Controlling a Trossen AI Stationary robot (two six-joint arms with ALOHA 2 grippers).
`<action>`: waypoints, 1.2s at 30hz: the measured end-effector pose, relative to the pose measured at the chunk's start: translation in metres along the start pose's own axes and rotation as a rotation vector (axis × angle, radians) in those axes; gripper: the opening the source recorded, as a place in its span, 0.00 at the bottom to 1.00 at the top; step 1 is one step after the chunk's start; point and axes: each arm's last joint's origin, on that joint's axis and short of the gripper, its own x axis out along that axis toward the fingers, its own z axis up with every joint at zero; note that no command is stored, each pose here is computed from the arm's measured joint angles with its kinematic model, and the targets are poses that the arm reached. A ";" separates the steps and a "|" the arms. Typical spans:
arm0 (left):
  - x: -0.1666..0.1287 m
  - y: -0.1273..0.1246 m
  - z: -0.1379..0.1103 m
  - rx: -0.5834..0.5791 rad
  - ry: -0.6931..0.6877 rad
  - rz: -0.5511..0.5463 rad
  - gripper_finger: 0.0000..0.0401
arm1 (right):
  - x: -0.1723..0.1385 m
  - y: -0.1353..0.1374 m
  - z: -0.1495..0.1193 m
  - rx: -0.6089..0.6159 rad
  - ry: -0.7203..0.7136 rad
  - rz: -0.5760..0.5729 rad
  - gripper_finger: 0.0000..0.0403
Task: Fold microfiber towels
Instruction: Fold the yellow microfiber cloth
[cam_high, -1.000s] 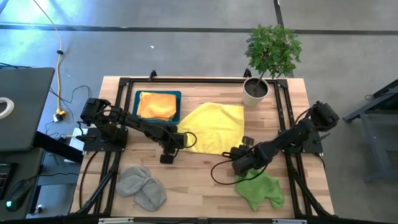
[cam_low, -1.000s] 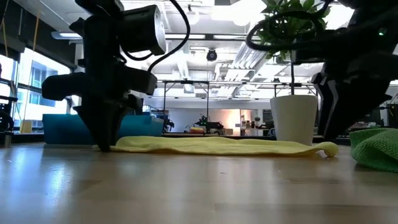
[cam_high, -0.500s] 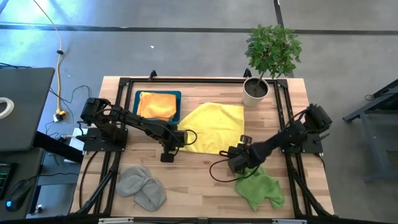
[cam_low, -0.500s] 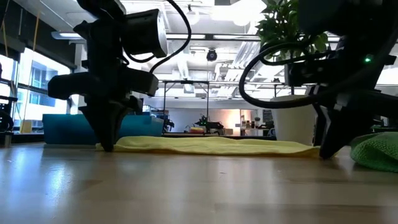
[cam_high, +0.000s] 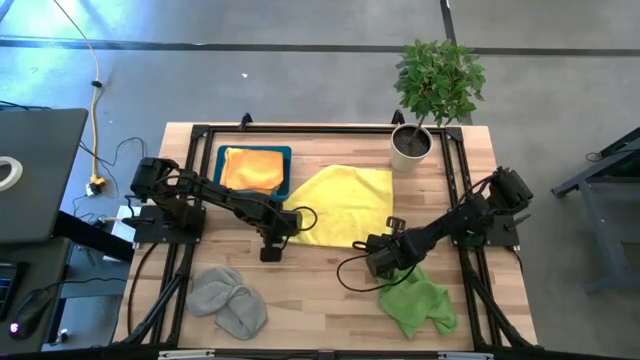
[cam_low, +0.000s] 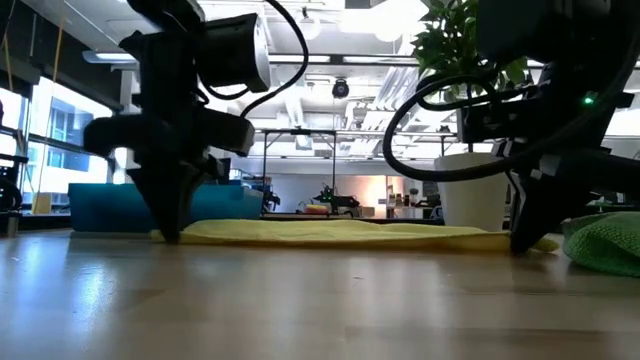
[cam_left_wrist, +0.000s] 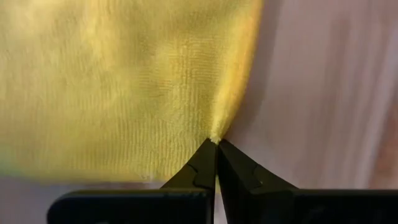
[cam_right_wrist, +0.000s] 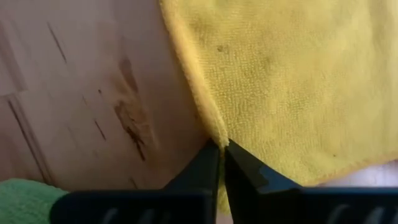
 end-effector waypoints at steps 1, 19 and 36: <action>-0.002 -0.002 0.000 0.007 0.013 -0.002 0.00 | 0.000 0.000 0.000 0.014 -0.001 -0.001 0.03; -0.102 -0.020 0.009 0.127 -0.043 0.057 0.00 | -0.080 -0.017 0.034 -0.093 0.086 -0.254 0.00; -0.220 0.005 0.011 0.112 -0.227 0.551 0.00 | -0.160 -0.072 0.080 -0.190 -0.129 -0.603 0.00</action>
